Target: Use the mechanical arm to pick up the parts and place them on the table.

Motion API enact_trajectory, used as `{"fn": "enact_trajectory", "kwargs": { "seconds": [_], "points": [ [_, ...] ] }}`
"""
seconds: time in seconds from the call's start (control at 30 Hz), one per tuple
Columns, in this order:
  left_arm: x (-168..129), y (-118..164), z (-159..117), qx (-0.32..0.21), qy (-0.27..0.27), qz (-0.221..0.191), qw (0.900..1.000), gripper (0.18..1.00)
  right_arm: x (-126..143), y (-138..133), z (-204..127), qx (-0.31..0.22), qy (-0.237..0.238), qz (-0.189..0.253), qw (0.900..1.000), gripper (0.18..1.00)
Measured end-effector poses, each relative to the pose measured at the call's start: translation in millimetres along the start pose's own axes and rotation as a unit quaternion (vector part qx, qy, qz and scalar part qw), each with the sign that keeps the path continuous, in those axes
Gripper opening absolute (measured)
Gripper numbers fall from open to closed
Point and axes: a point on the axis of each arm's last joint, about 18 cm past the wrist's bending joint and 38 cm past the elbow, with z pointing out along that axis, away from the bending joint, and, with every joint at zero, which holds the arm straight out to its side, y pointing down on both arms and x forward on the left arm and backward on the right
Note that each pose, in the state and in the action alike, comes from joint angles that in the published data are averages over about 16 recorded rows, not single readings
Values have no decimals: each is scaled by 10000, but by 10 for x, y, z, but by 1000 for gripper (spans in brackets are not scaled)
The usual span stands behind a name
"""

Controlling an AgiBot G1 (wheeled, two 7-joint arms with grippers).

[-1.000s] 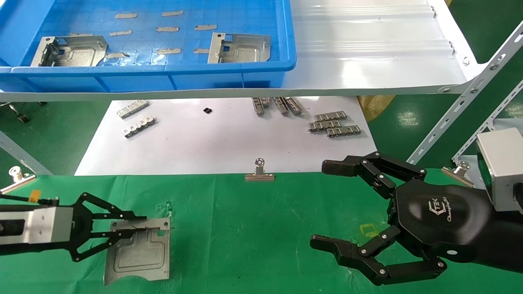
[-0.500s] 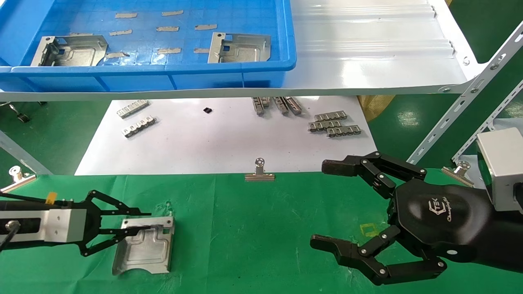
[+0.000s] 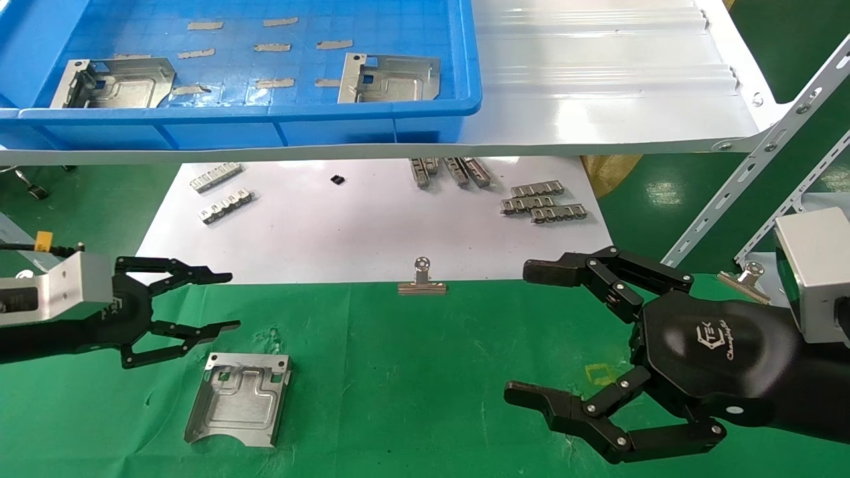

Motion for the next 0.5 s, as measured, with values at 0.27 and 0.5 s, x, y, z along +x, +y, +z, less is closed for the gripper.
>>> {"fn": "enact_trajectory", "kwargs": {
  "seconds": [0.27,0.5],
  "points": [
    [-9,-22,-16,120,-99,-302,9994,680,0,0,0,0,1,0,10000,1001],
    [9,-87,31,284,-77,-363,9989,821,0,0,0,0,1,0,10000,1001]
  ]
}}
